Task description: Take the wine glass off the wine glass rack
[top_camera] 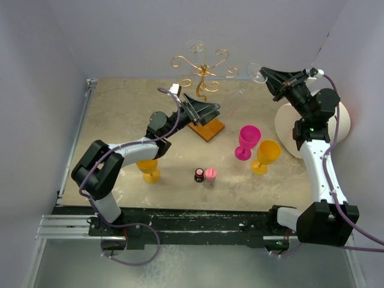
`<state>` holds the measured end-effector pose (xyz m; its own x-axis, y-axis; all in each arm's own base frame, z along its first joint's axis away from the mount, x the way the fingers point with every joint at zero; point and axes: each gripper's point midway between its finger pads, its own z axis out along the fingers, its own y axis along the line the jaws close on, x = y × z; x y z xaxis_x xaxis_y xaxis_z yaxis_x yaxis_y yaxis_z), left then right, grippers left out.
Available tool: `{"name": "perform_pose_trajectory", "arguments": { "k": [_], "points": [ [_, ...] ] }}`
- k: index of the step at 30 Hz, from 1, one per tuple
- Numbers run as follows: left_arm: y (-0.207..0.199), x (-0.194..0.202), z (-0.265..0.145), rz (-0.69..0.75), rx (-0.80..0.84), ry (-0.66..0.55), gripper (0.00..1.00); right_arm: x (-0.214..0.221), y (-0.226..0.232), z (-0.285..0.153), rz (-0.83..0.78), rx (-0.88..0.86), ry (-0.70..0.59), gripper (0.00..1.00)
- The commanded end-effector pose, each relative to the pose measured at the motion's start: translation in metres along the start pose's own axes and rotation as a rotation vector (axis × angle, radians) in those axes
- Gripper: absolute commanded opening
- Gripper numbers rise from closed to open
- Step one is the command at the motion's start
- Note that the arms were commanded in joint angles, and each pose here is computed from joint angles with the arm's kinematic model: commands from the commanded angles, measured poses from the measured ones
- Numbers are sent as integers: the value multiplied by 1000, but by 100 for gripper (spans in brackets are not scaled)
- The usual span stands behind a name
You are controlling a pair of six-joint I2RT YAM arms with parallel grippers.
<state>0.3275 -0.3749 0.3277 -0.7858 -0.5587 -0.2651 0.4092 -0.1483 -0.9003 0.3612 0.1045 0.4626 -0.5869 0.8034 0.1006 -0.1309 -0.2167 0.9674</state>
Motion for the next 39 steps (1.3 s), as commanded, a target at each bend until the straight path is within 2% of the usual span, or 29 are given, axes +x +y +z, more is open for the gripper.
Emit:
{"name": "perform_pose_trajectory", "arguments": {
  "k": [1, 11, 20, 28, 34, 39],
  "points": [
    [-72, -4, -6, 24, 214, -15, 80, 11, 22, -9, -26, -107, 0, 0],
    [-97, -6, -14, -17, 312, -27, 63, 11, 25, -14, 12, -148, -8, 0],
    [-119, -8, -21, 6, 358, -37, 47, 5, 2, -18, 68, -129, -19, 0],
    [-120, -7, -24, 28, 314, -37, 39, 8, -4, -20, 84, -120, -4, 0],
    [-109, -7, -20, 21, 211, -20, 30, 9, 4, -18, 46, -142, 4, 0],
    [-104, -5, -18, 15, 188, -4, 23, 13, 9, -17, 10, -160, 29, 1]
  ]
}}
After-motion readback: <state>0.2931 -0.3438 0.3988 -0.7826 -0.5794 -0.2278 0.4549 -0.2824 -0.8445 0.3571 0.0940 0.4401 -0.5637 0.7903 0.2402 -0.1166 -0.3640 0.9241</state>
